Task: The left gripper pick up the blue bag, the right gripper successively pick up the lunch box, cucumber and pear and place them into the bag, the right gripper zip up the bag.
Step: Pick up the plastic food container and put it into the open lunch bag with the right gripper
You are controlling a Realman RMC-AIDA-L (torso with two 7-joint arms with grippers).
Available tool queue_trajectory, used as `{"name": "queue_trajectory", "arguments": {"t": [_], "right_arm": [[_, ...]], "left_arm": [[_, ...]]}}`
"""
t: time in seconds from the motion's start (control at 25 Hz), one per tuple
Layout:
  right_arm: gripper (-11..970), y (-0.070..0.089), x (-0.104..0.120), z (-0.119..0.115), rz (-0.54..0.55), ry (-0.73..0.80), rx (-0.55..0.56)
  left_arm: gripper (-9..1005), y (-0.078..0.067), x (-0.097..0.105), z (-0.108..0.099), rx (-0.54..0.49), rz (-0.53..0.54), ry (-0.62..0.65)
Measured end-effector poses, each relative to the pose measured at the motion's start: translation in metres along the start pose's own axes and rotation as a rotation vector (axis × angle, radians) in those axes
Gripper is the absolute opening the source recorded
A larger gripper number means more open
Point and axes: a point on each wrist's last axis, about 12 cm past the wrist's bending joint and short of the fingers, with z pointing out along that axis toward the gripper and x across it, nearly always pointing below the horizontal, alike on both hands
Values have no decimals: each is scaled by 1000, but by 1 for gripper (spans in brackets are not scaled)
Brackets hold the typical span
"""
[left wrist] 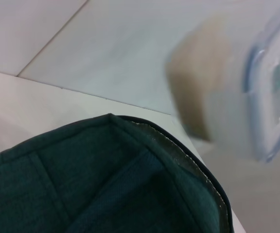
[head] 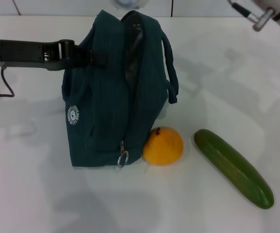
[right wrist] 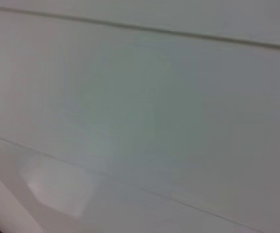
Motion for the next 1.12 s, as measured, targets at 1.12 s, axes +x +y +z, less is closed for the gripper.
{"name": "queue_trajectory", "arguments": {"t": [1.12], "right_arm": [[105,-26,17,-19,-84,95,176]], "left_arm": [[51,18,7,-15,-85,-51,-99]]}}
